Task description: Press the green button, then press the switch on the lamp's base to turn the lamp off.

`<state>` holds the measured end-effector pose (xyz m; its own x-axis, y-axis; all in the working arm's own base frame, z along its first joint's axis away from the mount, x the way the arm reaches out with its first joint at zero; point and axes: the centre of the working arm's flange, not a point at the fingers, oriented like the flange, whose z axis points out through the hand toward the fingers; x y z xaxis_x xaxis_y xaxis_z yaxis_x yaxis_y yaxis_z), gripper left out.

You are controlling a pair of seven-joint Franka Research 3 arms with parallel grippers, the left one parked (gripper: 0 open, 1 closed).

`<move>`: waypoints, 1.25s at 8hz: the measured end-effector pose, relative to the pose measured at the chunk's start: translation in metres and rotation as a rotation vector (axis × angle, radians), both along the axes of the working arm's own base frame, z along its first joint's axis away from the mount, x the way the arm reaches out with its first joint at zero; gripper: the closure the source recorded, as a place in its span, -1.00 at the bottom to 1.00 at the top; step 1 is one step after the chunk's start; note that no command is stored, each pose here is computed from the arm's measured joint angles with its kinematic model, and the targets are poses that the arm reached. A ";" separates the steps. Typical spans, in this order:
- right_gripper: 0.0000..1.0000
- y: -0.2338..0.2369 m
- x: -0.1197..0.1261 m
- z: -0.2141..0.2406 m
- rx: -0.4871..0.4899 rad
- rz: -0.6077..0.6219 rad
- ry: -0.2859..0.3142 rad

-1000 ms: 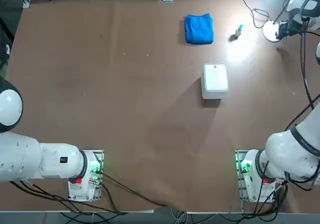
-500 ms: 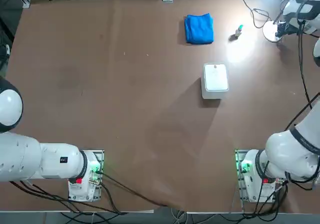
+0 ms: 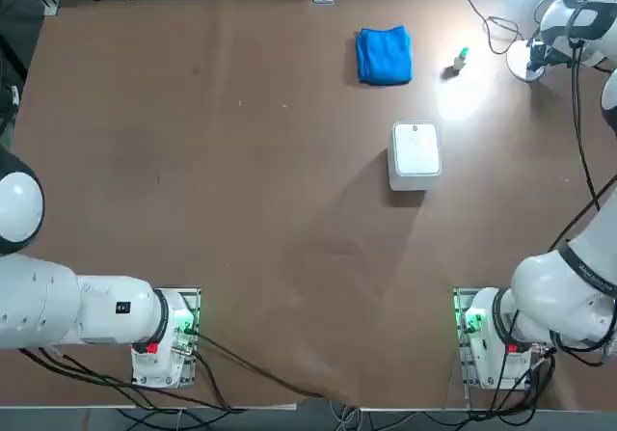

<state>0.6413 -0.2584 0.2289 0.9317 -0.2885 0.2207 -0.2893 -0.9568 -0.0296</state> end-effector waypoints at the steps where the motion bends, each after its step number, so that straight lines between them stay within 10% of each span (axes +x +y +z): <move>1: 0.96 0.000 0.001 0.001 -0.003 0.000 -0.006; 10: 0.96 0.000 0.000 -0.005 -0.004 -0.001 -0.005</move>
